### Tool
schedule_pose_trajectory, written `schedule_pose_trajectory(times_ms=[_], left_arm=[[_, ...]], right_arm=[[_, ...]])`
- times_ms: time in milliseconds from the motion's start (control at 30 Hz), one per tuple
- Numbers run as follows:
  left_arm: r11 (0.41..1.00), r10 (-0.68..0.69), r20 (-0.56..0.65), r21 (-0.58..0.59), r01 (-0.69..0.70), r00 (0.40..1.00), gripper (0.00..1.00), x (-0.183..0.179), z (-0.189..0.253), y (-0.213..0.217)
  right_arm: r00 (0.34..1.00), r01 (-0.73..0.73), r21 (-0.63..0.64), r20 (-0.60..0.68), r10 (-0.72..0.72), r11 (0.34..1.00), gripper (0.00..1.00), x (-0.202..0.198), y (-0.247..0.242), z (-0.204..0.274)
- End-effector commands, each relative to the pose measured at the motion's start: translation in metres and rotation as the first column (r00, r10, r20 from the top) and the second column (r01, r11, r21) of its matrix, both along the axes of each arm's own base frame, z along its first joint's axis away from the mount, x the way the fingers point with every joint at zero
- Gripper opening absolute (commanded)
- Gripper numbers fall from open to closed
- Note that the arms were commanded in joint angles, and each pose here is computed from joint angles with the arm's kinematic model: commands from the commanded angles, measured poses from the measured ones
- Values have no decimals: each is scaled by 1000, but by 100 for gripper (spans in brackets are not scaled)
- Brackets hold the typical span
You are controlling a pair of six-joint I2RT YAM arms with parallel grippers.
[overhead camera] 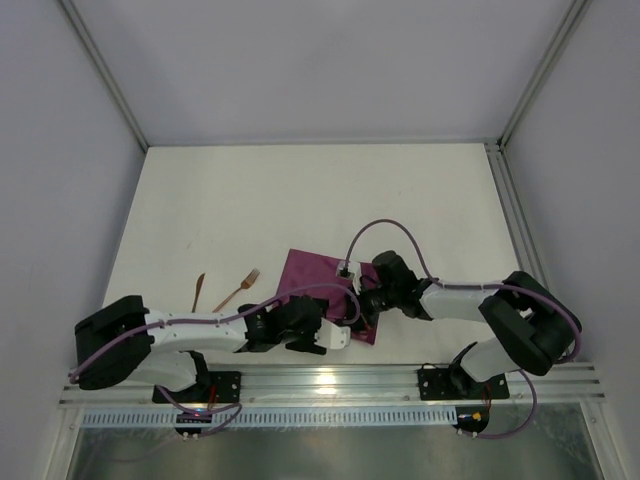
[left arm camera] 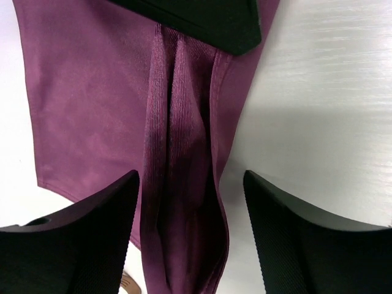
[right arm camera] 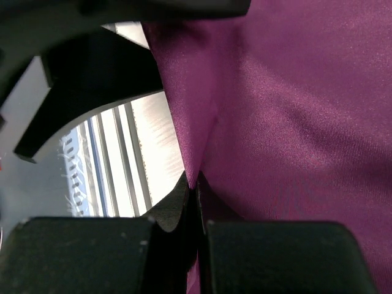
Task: Fold the napkin into a case and place the utensils inside
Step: Fold the lower triangle-folded napkin at the center of the board.
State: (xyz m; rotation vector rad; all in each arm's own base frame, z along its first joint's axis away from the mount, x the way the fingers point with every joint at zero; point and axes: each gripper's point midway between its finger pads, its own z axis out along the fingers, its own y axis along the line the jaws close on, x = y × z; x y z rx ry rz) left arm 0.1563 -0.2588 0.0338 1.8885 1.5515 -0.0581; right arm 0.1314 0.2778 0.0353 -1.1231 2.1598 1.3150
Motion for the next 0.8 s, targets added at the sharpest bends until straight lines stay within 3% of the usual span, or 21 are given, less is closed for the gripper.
schedule_pose_trajectory(times_ms=[0,33,100,133,200,300,367,400,533,767], left_arm=[[996,69,57,-64,-65,996,69,14,3,-11],[995,85,68,-53,-82,994,53,16,2,-8],[993,95,87,-74,-89,992,37,20,6,-9],[993,97,90,-79,-90,991,21,20,9,-9],[991,100,100,-100,-90,990,3,21,18,-10],[995,76,74,-75,-70,994,0,15,20,-6],[997,52,49,-64,-49,997,0,10,22,-6],[998,26,23,-66,-24,999,0,4,22,-8],[1000,-10,-46,-23,9,999,0,-6,22,-4],[1000,-30,-115,-11,29,993,0,-11,21,-2]], right_arm=[[999,-30,75,29,28,997,3,7,12,23],[999,-34,78,29,32,996,3,6,12,23],[999,-35,81,24,34,996,3,6,12,24],[999,-34,80,22,32,996,3,6,11,23],[999,-36,75,17,35,997,3,5,11,22],[999,-31,68,16,30,997,7,6,10,22],[999,-17,71,35,14,997,20,8,9,27],[999,-17,72,41,14,997,35,7,8,29],[997,24,69,73,-29,997,51,7,-2,38],[989,94,84,109,-103,992,55,6,-11,49]])
